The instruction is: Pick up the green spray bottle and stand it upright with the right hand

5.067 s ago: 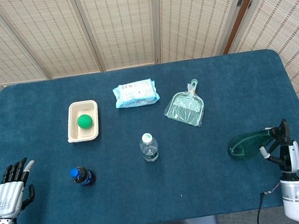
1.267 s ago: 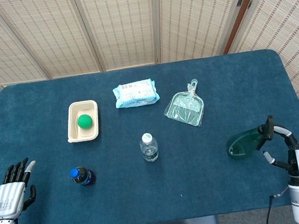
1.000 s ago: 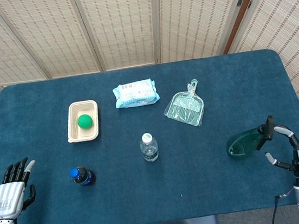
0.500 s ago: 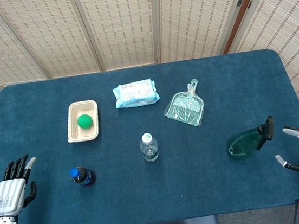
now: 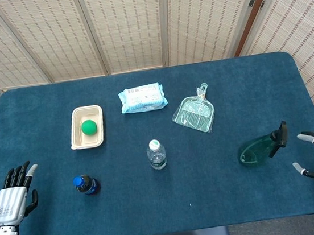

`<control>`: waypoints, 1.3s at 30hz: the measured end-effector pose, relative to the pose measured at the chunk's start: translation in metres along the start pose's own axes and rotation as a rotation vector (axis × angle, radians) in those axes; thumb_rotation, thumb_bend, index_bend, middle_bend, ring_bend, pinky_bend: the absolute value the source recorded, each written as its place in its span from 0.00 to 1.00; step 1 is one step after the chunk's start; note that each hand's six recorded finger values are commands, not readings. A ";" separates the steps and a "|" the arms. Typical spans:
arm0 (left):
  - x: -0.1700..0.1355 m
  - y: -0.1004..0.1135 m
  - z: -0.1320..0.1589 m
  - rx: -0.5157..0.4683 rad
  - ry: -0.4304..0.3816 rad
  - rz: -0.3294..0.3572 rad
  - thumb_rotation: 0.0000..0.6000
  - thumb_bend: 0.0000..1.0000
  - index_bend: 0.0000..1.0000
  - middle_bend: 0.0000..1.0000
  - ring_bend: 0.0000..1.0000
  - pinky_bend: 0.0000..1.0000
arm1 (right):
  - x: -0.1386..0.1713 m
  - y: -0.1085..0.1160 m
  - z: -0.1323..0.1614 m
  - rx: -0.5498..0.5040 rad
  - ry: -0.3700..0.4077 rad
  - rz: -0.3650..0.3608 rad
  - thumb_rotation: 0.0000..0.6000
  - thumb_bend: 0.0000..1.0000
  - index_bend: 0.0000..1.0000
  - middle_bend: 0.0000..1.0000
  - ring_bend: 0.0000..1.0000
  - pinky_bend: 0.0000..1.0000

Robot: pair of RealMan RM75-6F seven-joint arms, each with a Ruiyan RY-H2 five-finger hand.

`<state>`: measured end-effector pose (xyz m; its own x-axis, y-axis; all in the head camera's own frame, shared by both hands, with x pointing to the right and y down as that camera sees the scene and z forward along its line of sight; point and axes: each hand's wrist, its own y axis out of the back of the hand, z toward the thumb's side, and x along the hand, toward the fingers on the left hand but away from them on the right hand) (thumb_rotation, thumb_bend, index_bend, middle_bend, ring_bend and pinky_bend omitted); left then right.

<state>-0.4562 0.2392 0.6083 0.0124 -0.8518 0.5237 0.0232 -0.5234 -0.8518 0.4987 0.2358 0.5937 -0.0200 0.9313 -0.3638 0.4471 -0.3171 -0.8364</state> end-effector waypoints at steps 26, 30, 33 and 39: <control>0.009 -0.005 0.008 -0.003 -0.004 -0.002 1.00 0.61 0.06 0.01 0.00 0.00 | 0.002 0.017 -0.004 0.316 -0.088 0.101 1.00 0.13 0.24 0.21 0.19 0.20; 0.007 -0.005 0.009 -0.003 -0.005 0.001 1.00 0.61 0.06 0.01 0.00 0.00 | 0.002 0.017 -0.002 0.315 -0.076 0.100 1.00 0.13 0.24 0.21 0.19 0.20; 0.006 -0.006 0.010 0.000 -0.003 -0.002 1.00 0.61 0.06 0.01 0.00 0.00 | 0.002 0.018 -0.002 0.312 -0.074 0.098 1.00 0.13 0.24 0.21 0.19 0.20; 0.003 -0.006 0.011 -0.007 -0.005 0.005 1.00 0.61 0.06 0.01 0.00 0.00 | 0.002 0.020 0.003 0.310 -0.063 0.094 1.00 0.13 0.24 0.21 0.19 0.20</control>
